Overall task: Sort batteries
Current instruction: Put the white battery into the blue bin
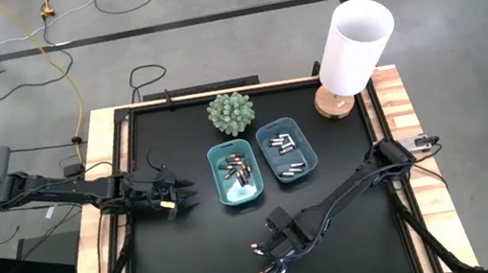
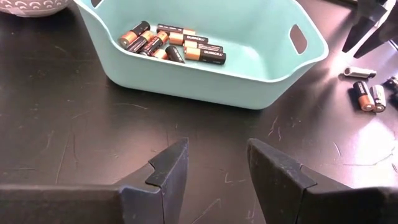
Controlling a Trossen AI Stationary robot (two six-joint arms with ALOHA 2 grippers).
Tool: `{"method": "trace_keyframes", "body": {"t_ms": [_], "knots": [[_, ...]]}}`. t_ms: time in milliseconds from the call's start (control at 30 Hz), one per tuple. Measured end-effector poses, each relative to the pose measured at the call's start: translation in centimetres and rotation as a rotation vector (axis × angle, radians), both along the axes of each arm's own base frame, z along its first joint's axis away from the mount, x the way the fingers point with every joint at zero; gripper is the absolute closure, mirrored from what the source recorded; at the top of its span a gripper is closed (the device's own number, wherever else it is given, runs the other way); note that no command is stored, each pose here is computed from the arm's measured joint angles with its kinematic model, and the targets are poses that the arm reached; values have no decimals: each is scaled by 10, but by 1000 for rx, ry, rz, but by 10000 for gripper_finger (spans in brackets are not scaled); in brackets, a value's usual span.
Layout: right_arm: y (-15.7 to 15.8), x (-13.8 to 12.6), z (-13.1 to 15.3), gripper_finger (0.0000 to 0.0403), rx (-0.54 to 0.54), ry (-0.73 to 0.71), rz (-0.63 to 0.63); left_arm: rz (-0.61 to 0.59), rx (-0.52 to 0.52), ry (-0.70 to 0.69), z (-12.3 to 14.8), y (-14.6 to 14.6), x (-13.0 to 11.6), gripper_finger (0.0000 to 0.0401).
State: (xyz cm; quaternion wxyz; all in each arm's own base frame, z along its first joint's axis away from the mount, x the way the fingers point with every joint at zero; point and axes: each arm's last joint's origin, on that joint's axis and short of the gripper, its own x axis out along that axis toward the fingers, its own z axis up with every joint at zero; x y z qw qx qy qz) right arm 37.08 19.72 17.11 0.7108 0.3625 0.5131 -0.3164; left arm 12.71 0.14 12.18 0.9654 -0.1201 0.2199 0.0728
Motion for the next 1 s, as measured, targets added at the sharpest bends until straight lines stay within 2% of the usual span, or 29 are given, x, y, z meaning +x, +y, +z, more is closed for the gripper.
{"method": "trace_keyframes", "body": {"t_ms": [1000], "knots": [[-1,5,1,300,29,-26,4,0,0,0,0,0,0,240]]}}
